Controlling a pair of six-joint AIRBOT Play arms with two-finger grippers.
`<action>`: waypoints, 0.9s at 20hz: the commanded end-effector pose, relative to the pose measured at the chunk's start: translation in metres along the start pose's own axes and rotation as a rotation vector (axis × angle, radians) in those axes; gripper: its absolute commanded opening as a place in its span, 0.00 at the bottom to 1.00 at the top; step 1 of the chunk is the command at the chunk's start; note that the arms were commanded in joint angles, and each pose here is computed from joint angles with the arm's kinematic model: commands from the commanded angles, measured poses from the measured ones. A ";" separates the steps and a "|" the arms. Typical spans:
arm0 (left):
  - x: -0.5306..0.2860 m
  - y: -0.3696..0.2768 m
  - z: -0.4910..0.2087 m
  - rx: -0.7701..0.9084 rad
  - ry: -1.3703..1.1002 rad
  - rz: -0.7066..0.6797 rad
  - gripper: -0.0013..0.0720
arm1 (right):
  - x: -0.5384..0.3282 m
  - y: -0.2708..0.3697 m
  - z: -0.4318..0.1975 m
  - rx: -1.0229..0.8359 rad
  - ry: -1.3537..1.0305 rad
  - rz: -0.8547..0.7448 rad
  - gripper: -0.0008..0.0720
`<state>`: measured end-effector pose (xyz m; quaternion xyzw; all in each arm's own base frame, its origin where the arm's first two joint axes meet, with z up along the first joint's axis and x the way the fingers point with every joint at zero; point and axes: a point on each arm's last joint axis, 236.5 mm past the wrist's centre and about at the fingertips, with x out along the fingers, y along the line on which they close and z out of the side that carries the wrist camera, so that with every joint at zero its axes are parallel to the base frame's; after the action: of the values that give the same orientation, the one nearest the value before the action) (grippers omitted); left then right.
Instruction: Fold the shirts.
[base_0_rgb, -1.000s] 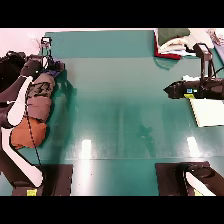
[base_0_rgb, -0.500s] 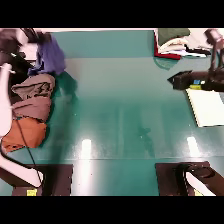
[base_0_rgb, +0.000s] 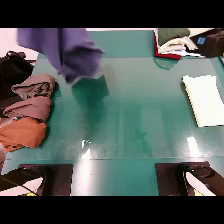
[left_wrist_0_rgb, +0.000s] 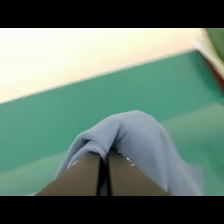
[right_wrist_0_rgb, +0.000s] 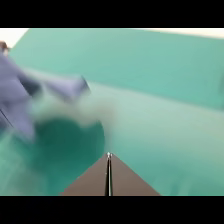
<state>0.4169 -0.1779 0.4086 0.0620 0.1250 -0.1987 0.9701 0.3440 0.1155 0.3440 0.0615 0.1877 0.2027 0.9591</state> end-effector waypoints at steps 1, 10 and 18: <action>0.004 -0.134 -0.048 0.042 0.138 -0.324 0.05 | -0.013 0.006 0.020 -0.017 -0.053 0.003 0.04; 0.086 -0.169 -0.132 -0.097 0.357 -0.378 0.80 | -0.012 0.006 0.012 -0.017 -0.017 0.007 0.04; 0.117 0.049 -0.294 -0.551 0.734 -0.035 0.80 | -0.012 0.006 0.010 -0.016 -0.010 0.008 0.04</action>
<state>0.4780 -0.1765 0.1542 -0.0657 0.4396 -0.1837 0.8767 0.3357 0.1158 0.3586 0.0555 0.1801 0.2072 0.9600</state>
